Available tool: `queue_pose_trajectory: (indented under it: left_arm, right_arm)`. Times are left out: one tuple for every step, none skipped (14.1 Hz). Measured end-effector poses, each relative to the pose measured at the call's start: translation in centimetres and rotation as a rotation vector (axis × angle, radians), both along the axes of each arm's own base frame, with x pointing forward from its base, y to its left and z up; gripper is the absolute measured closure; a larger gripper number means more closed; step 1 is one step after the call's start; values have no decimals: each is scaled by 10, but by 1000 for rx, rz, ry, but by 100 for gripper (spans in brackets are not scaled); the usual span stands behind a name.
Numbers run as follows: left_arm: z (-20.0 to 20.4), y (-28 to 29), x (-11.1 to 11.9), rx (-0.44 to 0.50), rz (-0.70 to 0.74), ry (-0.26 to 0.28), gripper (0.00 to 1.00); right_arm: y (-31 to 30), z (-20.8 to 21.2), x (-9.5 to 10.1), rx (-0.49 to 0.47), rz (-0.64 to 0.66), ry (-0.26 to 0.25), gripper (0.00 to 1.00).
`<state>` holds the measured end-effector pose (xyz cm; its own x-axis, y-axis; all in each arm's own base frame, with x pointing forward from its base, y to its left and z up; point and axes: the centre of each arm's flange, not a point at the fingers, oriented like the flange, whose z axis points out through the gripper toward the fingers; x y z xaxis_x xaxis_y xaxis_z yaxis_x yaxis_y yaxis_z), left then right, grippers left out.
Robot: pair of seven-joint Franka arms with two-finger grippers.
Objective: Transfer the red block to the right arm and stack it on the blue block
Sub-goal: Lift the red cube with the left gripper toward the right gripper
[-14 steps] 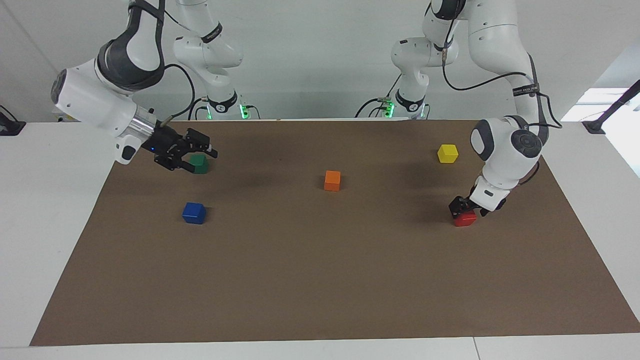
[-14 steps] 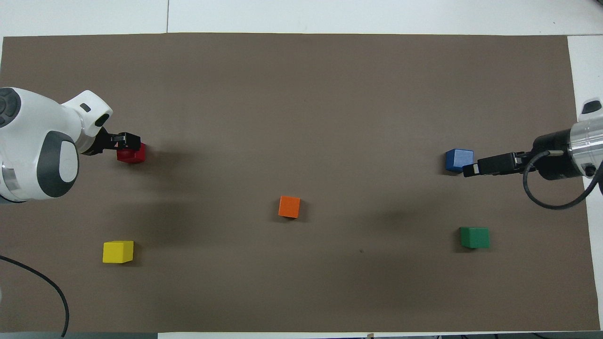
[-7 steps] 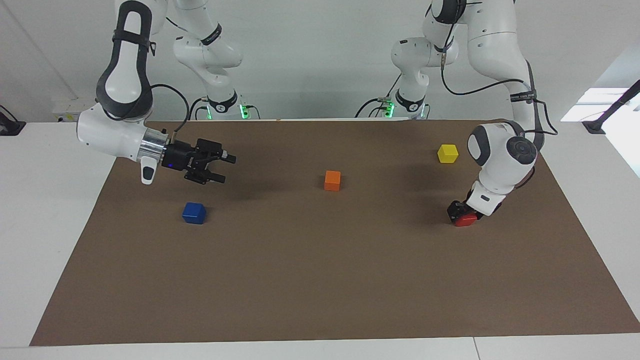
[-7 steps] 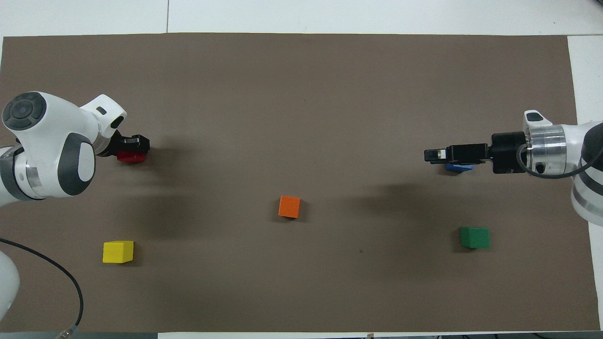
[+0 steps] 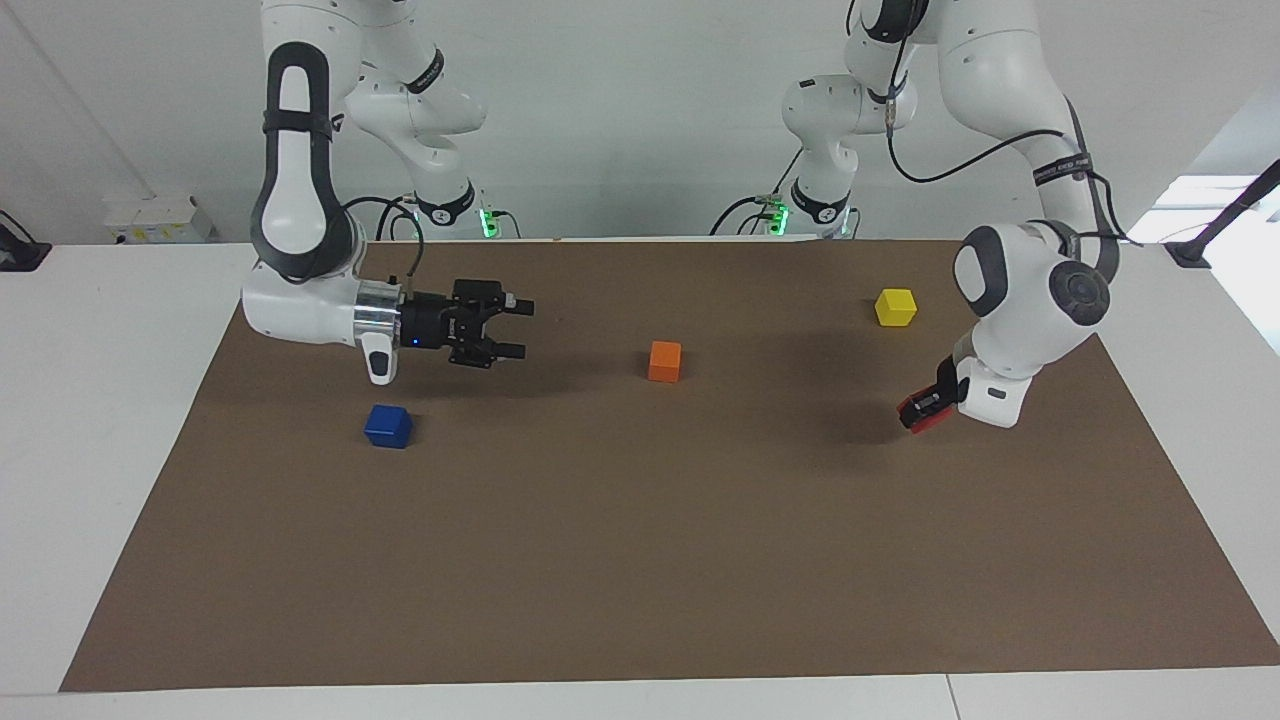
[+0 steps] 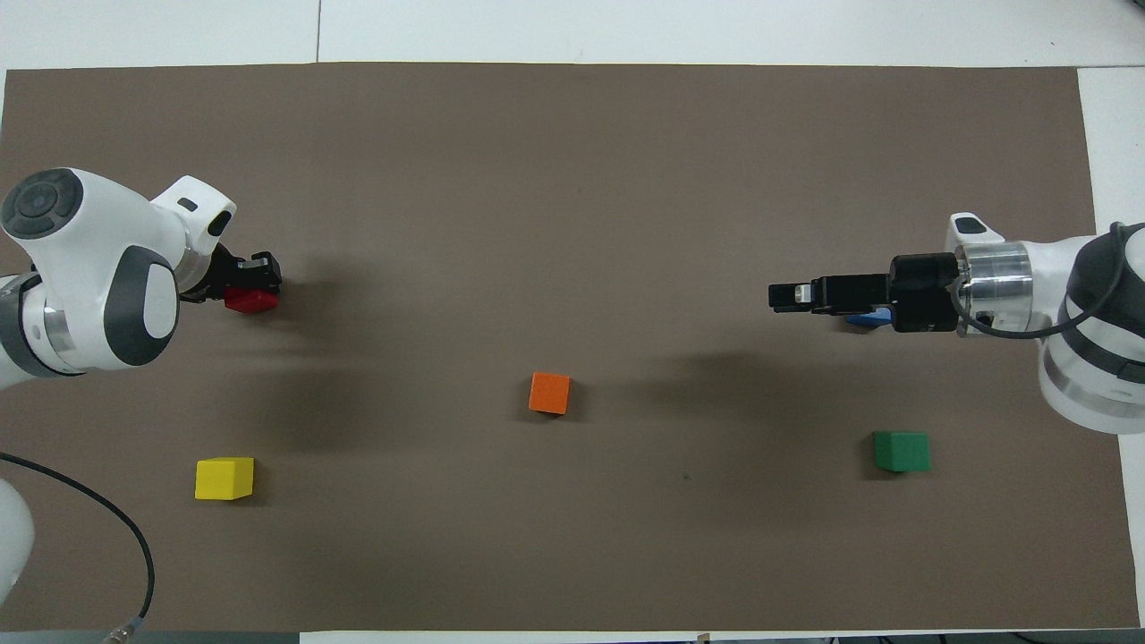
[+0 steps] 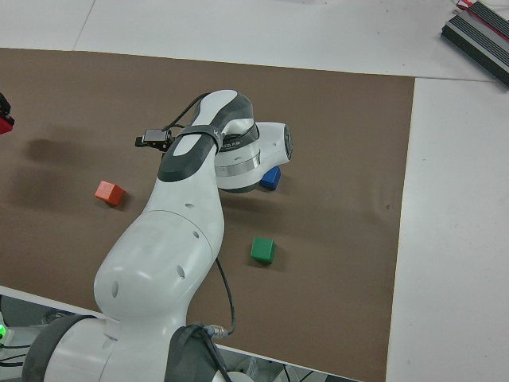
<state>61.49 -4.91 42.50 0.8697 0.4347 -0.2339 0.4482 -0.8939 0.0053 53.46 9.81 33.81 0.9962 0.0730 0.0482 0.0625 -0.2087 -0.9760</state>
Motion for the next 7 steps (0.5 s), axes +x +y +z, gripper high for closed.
queue_pose_trajectory:
  left_arm:
    - [39, -17, -7, -26, 65, 42, 46]
    - [74, -37, -14, -54, 129, 62, 46]
    - [105, -59, -21, -84, 192, 68, 46]
    - [130, -85, -30, -104, 261, 73, 46]
    - [151, -114, -43, -120, 342, 86, 46]
    - [166, -142, -56, -133, 403, 107, 46]
    - [179, -173, -71, -149, 445, 128, 46]
  right_arm:
    - [9, -13, -1, 47, 17, 6, 0]
    - [18, -24, -4, 99, 36, 6, 0]
    - [26, -32, -5, 147, 50, 7, 0]
    - [36, -37, -7, 197, 61, 15, 0]
    - [47, -37, -9, 258, 74, 24, 0]
    - [58, -36, -12, 313, 86, 24, 0]
    - [69, -35, -14, 368, 98, 20, 0]
